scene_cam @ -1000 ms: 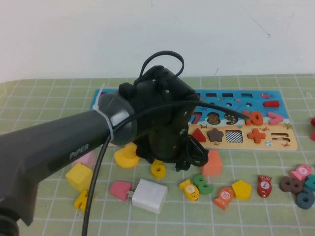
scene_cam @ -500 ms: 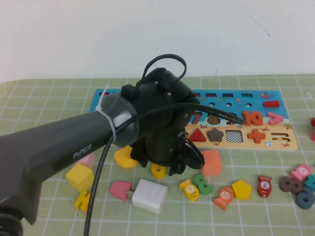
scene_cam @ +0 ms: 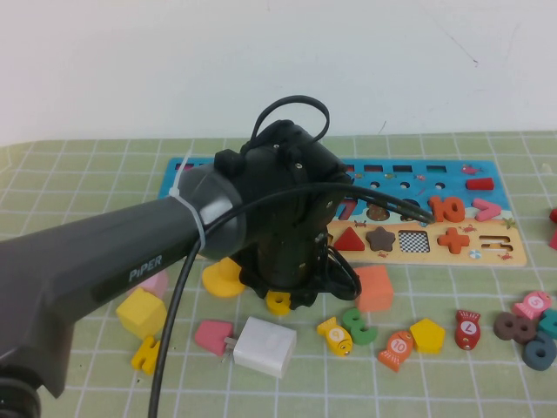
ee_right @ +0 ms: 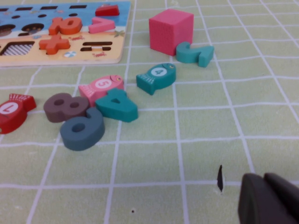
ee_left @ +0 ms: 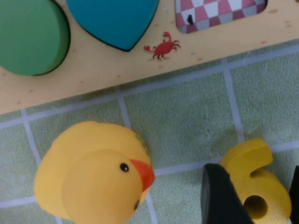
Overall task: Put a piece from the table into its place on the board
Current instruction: Pick up the "number 6", then place the "number 6" into the hole of the number 6
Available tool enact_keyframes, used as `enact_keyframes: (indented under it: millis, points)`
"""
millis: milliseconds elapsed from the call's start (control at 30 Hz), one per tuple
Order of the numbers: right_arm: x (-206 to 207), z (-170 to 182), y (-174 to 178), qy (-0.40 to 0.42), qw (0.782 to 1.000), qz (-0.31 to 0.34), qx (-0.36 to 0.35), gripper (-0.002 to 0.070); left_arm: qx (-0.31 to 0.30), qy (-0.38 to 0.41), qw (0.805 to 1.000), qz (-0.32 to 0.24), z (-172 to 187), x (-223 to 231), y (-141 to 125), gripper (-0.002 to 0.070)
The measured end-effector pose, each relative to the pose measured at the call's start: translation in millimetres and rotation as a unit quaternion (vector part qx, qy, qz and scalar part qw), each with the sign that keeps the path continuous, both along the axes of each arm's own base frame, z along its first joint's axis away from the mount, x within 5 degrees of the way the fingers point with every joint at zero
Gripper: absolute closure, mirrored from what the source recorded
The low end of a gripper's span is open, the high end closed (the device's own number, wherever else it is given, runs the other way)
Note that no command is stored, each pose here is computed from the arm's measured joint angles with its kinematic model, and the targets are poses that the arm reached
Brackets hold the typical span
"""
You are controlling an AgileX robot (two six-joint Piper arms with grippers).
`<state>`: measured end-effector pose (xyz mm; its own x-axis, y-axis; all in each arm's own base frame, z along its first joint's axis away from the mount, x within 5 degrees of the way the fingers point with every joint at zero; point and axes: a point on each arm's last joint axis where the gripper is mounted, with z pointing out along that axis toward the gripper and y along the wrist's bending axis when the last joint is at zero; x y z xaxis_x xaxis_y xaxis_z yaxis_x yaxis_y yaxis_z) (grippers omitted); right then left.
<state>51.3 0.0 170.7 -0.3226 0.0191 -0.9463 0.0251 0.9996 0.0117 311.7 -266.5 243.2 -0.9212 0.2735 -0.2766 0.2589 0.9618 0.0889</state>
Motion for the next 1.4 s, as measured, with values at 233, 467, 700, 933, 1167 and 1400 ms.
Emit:
enact_keyframes:
  millis: [233,467,700,933,1167,1400]
  points:
    - [0,0,0,0.0,1.0,0.0,0.0,0.0679,-0.031,-0.033,0.999,0.001,27,8,-7,0.0412]
    - [0,0,0,0.0,1.0,0.0,0.0,0.0679,-0.08,-0.099,0.992,-0.012,52,18,-17,0.0412]
    - [0,0,0,0.0,1.0,0.0,0.0,0.0679,-0.085,-0.174,0.98,-0.039,48,34,-26,0.0412]
    - [0,0,0,0.0,1.0,0.0,0.0,0.0679,-0.107,-0.236,0.964,-0.055,41,49,-36,0.0412]
    - [0,0,0,0.0,1.0,0.0,0.0,0.0679,-0.101,-0.226,0.968,-0.033,18,67,-28,0.0412]
    - [0,0,0,0.0,1.0,0.0,0.0,0.0679,-0.089,-0.221,0.971,-0.019,9,83,-11,0.0412]
